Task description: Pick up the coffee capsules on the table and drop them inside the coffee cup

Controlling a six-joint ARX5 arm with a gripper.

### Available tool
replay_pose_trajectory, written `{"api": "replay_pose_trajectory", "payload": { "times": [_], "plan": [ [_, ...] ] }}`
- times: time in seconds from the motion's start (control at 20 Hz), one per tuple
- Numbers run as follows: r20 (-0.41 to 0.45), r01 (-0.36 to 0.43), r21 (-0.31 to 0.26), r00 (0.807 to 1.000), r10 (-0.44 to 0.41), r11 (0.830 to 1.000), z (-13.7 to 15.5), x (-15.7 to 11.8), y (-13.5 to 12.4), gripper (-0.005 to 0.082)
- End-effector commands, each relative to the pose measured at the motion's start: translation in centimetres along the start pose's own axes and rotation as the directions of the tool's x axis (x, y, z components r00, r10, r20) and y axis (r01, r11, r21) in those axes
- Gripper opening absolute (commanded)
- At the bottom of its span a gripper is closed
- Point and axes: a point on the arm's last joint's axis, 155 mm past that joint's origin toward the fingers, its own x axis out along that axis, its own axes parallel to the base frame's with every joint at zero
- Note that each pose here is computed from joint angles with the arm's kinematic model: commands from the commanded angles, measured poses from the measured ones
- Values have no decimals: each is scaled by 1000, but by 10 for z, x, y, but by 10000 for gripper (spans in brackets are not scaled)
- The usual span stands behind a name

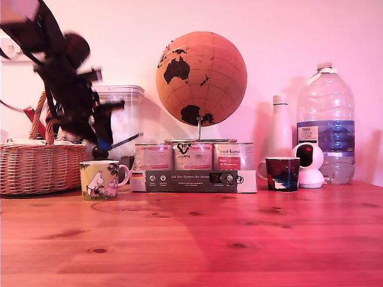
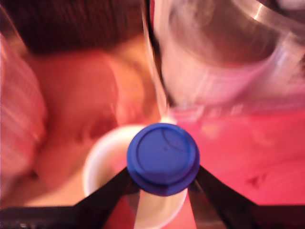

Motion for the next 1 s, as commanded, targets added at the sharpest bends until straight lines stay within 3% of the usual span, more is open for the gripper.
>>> {"api": "replay_pose_trajectory", "payload": {
  "times": [0.0,0.45,0.85,0.9,0.95],
  "plan": [
    [-30,-1,-4,1000,1,1000,-5,11,2,181],
    [-99,-13,-14,995,11,1000,-21,13,5,181],
    [-98,-49,-6,994,48,999,-21,13,14,189],
    [-96,-49,-5,994,48,999,-20,13,14,250],
    [-96,-48,-5,994,47,999,-20,13,13,402]
  ]
}}
